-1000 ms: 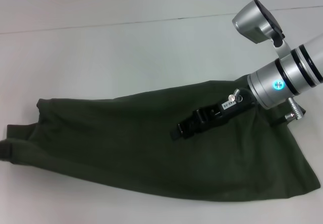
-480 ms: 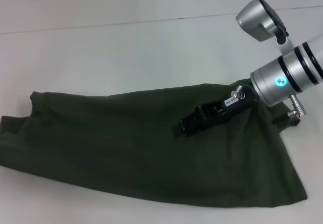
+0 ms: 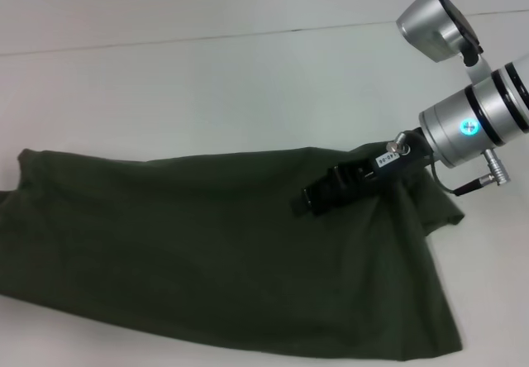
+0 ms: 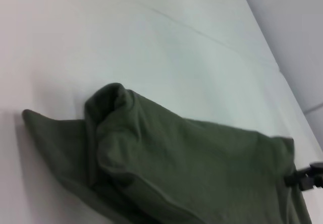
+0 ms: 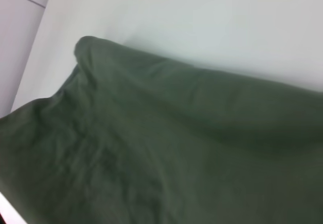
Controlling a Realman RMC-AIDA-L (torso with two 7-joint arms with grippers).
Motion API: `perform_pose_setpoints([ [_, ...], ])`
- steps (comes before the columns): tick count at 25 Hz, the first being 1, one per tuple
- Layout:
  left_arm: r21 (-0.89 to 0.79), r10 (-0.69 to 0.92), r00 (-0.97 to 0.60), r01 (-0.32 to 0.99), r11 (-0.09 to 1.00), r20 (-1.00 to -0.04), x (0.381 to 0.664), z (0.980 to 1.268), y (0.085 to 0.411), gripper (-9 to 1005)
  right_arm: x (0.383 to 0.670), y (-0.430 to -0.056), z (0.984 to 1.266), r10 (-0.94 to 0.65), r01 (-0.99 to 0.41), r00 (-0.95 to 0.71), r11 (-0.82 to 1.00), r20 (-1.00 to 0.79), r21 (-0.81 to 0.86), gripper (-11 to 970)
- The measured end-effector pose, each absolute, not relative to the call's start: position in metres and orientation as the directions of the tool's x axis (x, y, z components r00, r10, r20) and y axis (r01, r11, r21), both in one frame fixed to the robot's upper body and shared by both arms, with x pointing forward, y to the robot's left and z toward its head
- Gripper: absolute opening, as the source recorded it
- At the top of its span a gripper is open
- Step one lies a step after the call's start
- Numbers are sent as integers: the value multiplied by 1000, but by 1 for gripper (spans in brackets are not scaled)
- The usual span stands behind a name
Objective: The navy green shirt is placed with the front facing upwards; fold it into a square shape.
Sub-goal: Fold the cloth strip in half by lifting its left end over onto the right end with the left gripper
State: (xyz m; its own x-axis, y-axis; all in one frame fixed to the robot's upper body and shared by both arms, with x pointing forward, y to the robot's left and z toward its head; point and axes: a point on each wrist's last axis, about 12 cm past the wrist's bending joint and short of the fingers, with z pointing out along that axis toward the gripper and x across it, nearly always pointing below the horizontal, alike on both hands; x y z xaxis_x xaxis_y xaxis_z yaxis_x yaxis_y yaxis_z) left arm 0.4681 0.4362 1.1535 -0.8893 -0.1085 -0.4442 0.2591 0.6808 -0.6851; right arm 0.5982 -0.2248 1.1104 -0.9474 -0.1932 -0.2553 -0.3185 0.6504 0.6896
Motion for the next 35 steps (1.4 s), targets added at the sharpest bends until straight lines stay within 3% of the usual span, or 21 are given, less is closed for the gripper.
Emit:
perform_pose_setpoints([
  [10,-686,-173,-858,248,684,-483,448,1152,448,6,601,-231,1112,-173,-305,-951,664,-257,683,474],
  [20,-699,-44,-792,509,503,-608,484,1159,400,7,600,-241,1111,-154,-290,-955,679,-255,675,473],
  [35,-706,86,-754,644,295,-651,501,1157,345,7,602,-244,1109,-138,-282,-955,691,-262,666,473],
])
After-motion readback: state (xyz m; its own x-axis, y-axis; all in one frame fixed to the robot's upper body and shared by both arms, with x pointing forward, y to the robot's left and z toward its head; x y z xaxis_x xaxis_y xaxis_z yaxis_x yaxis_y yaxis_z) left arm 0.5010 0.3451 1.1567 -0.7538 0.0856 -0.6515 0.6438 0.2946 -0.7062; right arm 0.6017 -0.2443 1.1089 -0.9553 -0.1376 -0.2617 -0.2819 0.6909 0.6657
